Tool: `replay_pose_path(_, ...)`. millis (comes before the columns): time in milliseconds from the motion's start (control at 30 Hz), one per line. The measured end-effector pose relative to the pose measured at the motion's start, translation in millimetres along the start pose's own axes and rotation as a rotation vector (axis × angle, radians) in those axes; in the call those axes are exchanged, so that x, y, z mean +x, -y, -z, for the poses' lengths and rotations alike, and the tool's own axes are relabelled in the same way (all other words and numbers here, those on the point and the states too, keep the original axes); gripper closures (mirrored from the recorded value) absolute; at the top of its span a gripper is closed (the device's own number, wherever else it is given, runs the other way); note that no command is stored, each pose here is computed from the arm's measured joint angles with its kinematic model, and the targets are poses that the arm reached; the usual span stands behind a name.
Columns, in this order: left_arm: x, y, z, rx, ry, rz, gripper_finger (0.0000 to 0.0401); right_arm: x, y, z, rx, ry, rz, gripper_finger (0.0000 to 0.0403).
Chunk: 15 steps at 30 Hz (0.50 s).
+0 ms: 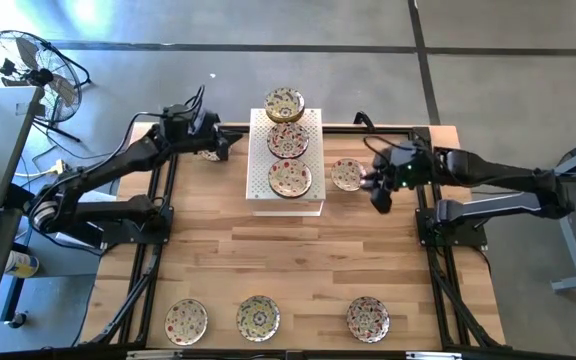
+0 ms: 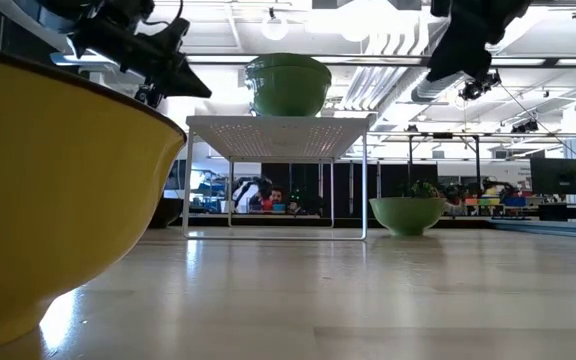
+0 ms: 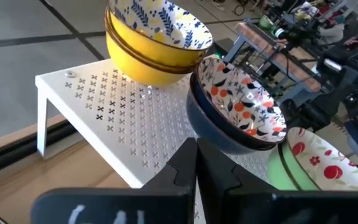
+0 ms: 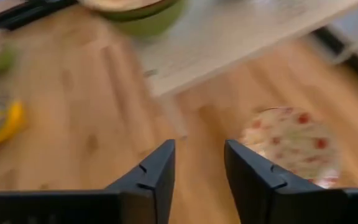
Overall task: Pick & Place Mini bowls
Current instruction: Stack the orange patterned bowl on top of the orange patterned bowl on the shelf
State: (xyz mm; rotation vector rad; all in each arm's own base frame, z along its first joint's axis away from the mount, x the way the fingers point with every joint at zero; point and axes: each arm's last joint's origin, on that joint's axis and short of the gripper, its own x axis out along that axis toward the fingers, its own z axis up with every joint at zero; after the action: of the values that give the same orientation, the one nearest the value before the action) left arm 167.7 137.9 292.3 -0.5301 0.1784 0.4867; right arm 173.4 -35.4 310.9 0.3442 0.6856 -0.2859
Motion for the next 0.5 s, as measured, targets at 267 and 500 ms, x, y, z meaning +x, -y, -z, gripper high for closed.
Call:
replay_pose_path(267,0,1,0,0.0,-0.011,0.021,0.0396,-1,-18,16,0.011,-0.128,-0.053,0.0277)
replay_pose_path(500,0,1,1,0.0,-0.02,0.043,0.0396,-5,-36,31,0.011,-0.233,-0.129,0.0316)
